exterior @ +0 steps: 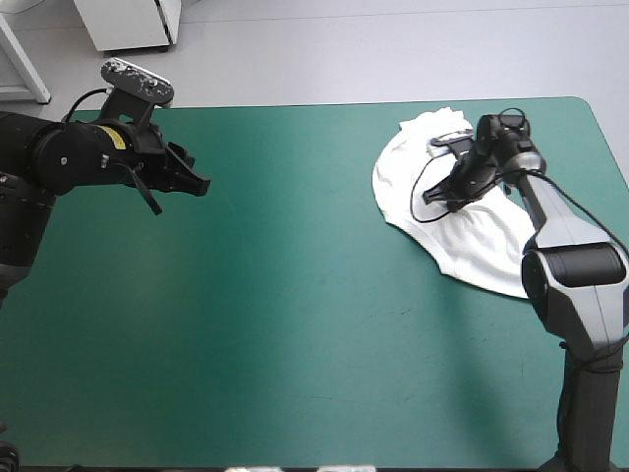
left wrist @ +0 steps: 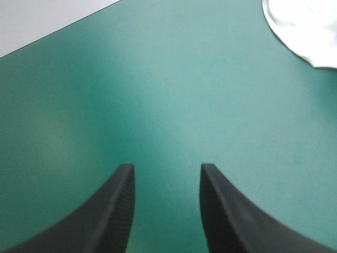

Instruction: Fold the cloth

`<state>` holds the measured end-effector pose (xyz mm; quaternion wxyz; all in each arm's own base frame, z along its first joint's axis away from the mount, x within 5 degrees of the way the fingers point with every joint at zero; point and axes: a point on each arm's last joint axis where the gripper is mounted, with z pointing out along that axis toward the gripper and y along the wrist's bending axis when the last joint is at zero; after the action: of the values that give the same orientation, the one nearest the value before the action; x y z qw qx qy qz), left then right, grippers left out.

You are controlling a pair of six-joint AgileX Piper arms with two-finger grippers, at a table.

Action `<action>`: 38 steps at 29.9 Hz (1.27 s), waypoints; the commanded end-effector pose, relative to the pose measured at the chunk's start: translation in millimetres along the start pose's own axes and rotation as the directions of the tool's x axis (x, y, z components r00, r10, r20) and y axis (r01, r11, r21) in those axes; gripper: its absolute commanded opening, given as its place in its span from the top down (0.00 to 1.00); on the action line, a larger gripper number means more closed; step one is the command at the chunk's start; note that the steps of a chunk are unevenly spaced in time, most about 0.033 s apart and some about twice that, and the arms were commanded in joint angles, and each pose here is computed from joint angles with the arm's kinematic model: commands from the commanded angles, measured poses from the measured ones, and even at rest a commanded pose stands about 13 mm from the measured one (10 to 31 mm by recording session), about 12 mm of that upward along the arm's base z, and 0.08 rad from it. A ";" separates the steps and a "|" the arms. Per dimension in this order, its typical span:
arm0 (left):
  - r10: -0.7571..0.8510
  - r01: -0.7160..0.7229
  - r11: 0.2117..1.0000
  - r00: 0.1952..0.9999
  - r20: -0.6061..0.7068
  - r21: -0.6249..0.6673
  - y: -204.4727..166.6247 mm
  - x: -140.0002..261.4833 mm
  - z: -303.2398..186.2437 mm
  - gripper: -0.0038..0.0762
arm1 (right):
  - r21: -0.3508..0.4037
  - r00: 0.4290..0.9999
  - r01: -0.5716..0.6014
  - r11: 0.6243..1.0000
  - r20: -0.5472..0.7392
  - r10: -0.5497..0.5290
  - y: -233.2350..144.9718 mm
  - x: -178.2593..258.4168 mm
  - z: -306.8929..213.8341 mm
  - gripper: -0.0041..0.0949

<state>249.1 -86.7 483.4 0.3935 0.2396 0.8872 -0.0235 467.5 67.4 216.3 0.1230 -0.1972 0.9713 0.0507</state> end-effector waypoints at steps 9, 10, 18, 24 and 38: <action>-0.013 0.015 1.000 0.998 0.066 -0.022 0.4 5.6 -39.3 0.58 | -0.224 0.964 0.260 0.939 0.009 -0.265 162.1 -5.8 -21.4 0.98; -0.013 0.015 1.000 0.998 0.067 -0.024 0.5 5.8 -40.1 0.58 | -0.235 0.961 0.272 0.933 0.013 -0.277 170.2 -5.1 -22.2 0.98; -0.015 0.017 0.999 0.997 0.072 -0.027 0.6 6.3 -42.3 0.58 | -0.327 0.908 0.405 0.854 0.038 -0.416 246.4 8.7 -23.6 0.98; -0.020 0.022 0.999 0.997 0.074 -0.027 0.6 6.5 -43.0 0.58 | -0.331 0.886 0.449 0.830 0.042 -0.463 264.8 14.4 -24.0 0.98; -0.033 0.038 0.997 0.996 0.078 -0.060 3.4 8.1 -47.5 0.58 | -0.192 0.885 0.465 0.864 0.080 -0.459 246.6 11.8 -58.7 0.60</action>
<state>229.3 -77.3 498.4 0.4211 0.2218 0.8793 -0.0185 353.2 296.2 232.6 0.0808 -0.4401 0.8837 0.1372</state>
